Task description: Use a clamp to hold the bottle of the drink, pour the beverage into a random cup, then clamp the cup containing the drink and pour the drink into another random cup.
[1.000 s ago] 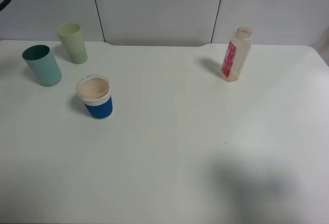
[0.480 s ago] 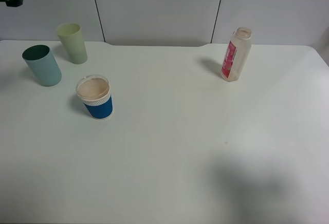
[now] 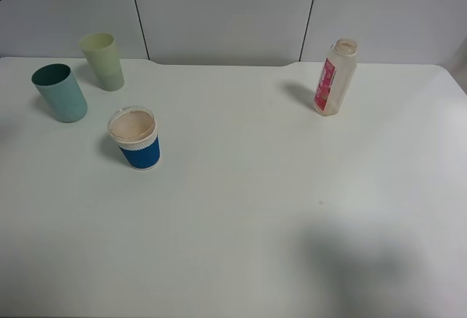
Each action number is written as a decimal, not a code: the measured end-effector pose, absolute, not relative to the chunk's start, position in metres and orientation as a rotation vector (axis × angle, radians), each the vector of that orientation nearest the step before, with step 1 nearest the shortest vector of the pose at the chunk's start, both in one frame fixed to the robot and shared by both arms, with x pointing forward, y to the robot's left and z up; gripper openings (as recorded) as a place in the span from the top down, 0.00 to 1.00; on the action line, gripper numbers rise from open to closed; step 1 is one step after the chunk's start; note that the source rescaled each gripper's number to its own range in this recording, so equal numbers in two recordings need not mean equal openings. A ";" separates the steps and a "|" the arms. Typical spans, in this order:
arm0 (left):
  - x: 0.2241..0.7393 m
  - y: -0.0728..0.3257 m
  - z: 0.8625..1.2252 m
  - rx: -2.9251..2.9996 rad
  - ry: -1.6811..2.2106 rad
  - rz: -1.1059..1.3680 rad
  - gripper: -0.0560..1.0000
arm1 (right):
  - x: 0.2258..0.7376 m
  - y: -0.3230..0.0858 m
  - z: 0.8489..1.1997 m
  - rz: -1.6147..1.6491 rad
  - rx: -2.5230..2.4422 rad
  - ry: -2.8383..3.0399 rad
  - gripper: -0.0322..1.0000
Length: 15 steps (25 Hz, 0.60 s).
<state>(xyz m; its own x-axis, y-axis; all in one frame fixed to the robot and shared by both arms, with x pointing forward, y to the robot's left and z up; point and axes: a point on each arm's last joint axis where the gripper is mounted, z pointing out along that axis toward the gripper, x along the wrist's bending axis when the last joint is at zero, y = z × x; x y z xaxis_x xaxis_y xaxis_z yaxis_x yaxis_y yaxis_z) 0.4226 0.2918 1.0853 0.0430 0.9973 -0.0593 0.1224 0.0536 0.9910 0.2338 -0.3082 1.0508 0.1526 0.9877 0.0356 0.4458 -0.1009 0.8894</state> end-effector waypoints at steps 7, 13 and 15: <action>0.376 0.294 1.079 1.309 1.313 1.051 0.00 | 0.234 -0.308 1.051 0.894 1.664 1.396 0.00; 0.326 0.296 1.078 1.329 1.383 0.987 0.00 | 0.234 -0.308 1.051 0.894 1.664 1.396 0.00; 0.315 0.299 1.075 1.327 1.430 0.994 0.00 | 0.234 -0.308 1.051 0.894 1.664 1.396 0.00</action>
